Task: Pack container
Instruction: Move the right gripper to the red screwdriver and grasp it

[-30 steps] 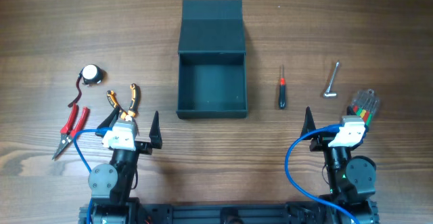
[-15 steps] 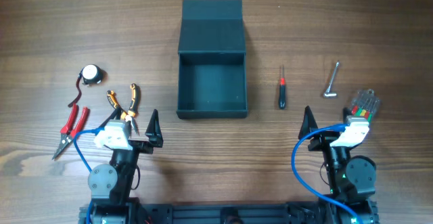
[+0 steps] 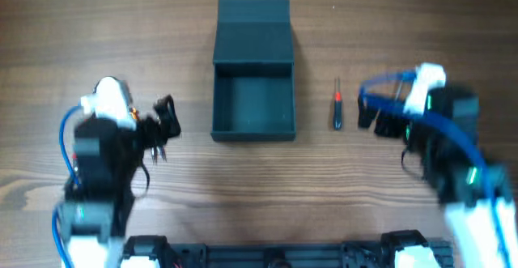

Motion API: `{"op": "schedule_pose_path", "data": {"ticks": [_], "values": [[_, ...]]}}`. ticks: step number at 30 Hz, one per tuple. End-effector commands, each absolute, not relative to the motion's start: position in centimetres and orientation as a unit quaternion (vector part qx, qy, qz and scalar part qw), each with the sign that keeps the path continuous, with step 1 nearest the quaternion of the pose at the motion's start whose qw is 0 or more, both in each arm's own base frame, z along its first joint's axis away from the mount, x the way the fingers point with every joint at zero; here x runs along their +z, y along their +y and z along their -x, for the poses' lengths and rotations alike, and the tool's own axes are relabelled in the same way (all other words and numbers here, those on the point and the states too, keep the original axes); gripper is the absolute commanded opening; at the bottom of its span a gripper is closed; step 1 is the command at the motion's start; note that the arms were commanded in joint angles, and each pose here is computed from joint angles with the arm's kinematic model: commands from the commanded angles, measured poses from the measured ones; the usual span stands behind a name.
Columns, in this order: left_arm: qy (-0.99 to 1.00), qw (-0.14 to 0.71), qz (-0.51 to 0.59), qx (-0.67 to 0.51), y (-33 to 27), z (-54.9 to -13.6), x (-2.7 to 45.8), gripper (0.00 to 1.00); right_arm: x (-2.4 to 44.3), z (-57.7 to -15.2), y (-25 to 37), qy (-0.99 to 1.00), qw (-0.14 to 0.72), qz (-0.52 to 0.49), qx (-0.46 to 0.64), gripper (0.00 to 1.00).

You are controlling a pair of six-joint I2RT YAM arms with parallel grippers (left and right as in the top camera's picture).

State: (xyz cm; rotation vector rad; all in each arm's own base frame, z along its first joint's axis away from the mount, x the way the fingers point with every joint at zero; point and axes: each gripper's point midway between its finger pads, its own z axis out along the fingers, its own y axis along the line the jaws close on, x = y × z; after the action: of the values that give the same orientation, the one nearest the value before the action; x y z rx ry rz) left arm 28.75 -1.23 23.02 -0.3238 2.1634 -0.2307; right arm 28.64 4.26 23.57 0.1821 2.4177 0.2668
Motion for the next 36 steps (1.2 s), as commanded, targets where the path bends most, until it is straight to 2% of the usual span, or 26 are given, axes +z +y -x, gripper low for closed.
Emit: {"op": "schedule_pose_path", "data": {"ticks": [1,4,7,12,21,31,36], "values": [[0.911,0.393,0.115,-0.058,-0.9,-31.3,22.8,1.00,27.6,-32.0,4.9,0.947,0.300,-0.062,0.101,1.00],[0.930,0.343,0.118,-0.053,-1.0,-32.2,20.5,1.00,29.0,-34.2,6.5,0.949,0.281,-0.048,0.137,1.00],[0.941,0.313,0.118,-0.052,-1.2,-32.5,18.8,1.00,28.2,-36.0,7.1,0.950,0.272,-0.042,0.147,1.00],[0.946,0.298,0.119,-0.049,-1.2,-32.7,17.8,1.00,21.6,-37.1,5.7,0.976,0.171,-0.097,0.091,1.00],[0.946,0.300,0.117,-0.047,-1.1,-32.8,17.8,1.00,11.5,-38.2,6.0,0.996,0.038,-0.066,0.038,1.00],[0.945,0.300,0.117,-0.047,-1.1,-32.8,17.8,1.00,5.8,-38.9,5.6,0.999,-0.006,-0.033,-0.001,1.00],[0.946,0.300,0.117,-0.047,-1.1,-32.8,17.8,1.00,4.3,-39.4,6.3,1.000,0.002,-0.025,0.001,0.99]]}}
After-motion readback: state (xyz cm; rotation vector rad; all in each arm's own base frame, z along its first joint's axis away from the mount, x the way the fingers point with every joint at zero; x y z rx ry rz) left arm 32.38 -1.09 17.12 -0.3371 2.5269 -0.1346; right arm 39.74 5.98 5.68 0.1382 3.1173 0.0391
